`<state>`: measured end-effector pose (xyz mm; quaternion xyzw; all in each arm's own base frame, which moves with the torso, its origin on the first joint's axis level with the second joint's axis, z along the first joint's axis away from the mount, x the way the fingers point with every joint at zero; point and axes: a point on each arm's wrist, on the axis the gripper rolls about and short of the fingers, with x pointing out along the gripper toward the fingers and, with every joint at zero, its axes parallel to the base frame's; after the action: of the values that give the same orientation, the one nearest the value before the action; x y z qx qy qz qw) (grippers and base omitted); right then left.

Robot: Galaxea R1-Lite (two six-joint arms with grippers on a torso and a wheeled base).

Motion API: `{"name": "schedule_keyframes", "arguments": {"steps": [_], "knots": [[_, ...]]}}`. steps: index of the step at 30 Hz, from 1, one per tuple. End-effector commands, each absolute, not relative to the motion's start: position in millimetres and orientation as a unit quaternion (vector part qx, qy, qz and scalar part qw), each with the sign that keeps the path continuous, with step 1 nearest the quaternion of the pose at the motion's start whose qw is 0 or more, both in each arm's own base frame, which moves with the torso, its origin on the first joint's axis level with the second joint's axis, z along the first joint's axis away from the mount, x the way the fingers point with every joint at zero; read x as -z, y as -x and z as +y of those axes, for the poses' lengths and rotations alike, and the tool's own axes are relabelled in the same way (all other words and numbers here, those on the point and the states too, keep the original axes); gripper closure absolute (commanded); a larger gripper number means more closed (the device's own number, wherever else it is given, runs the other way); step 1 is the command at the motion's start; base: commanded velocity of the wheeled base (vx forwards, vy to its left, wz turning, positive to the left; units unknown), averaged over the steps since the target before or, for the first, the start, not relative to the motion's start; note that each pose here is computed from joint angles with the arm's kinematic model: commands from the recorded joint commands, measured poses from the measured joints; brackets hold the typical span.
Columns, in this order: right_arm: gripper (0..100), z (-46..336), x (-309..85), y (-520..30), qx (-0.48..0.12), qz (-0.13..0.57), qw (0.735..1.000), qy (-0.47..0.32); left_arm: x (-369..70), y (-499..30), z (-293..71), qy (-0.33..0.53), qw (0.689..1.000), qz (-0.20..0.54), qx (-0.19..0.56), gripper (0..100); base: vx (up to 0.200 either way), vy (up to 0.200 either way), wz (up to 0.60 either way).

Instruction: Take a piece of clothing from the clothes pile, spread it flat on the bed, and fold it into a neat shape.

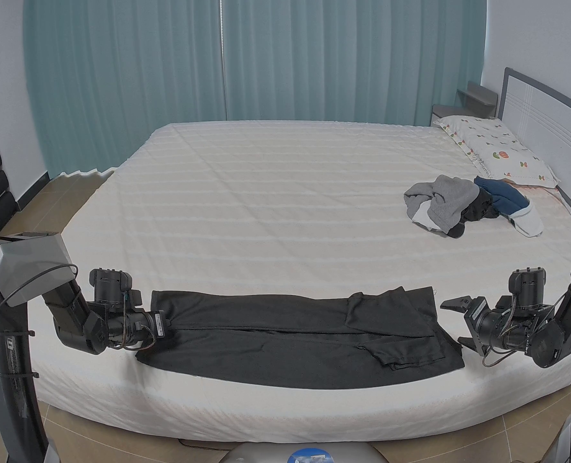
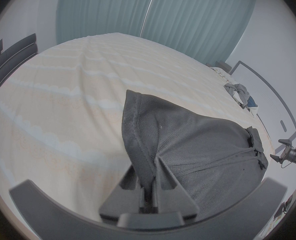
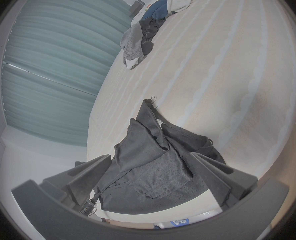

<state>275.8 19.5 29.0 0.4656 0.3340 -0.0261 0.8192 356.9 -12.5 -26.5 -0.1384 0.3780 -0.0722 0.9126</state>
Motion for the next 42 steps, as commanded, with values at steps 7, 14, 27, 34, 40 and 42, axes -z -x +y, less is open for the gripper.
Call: {"name": "schedule_keyframes", "arguments": {"steps": [7, 14, 27, 34, 40, 42], "knots": [[0, 16.9, -30.8, -274.5, 0.029, 0.33, 0.82, -0.467, 14.5, -354.5, -12.6, 0.141, 0.917, 0.366, 0.073, 100, 0.0, 0.0, 0.0], [0, 16.1, -30.8, -274.6, 0.03, 0.329, 0.82, -0.468, 14.1, -354.3, -12.6, 0.143, 0.917, 0.365, 0.072, 100, -0.114, 0.0, 0.0], [0, 16.1, -30.2, -275.0, 0.031, 0.33, 0.82, -0.468, 8.5, -360.8, -14.7, 0.175, 0.922, 0.339, 0.06, 100, -0.077, 0.0, 0.0], [0, 16.1, -29.7, -275.1, 0.031, 0.331, 0.819, -0.468, 0.5, -361.2, -32.2, 0.206, 0.922, 0.322, 0.068, 100, 0.0, 0.0, 0.0], [0, 16.1, -29.7, -275.1, 0.031, 0.331, 0.819, -0.468, -12.3, -358.6, -43.6, 0.203, 0.928, 0.306, 0.06, 100, 0.0, -0.2, 0.0], [0, 16.1, -29.7, -275.1, 0.031, 0.331, 0.819, -0.468, -20.1, -357.9, -49.3, 0.214, 0.929, 0.298, 0.057, 100, 0.0, -0.2, 0.0]]}}
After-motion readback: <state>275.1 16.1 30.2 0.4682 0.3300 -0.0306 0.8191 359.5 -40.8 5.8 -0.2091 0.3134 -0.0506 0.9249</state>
